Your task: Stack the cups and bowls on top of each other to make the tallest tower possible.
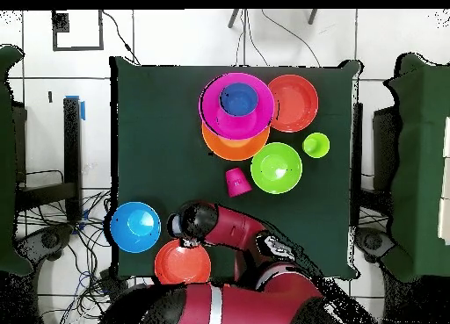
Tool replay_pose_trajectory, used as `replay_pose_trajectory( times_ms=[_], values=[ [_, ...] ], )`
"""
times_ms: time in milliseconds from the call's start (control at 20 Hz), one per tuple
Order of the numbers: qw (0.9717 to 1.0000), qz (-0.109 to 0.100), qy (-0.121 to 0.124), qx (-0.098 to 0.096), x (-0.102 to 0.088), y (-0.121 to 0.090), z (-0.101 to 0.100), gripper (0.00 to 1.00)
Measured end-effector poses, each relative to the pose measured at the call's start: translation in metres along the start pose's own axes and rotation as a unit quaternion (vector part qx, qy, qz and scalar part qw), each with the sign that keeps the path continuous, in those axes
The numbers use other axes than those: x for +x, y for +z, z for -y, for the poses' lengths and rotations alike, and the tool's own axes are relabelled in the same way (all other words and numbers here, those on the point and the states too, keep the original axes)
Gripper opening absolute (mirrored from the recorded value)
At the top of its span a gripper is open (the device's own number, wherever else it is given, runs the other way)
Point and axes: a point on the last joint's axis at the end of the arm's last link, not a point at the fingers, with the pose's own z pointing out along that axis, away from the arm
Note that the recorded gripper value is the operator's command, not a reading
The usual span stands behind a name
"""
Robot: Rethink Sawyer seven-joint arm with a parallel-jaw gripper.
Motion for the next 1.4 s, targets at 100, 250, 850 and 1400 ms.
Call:
replay_pose_trajectory(
  times_ms=[100, 250, 850, 1400],
  values=[
    [1.0000, -0.002, 0.000, 0.006, 0.001, 0.000, 0.002, 1.00],
    [0.9999, -0.004, 0.000, 0.012, 0.001, 0.000, 0.003, 1.00],
    [0.9998, 0.000, -0.009, 0.019, 0.009, 0.005, 0.004, 1.00],
    [0.9973, -0.009, -0.004, 0.073, 0.005, 0.013, 0.007, 1.00]
  ],
)
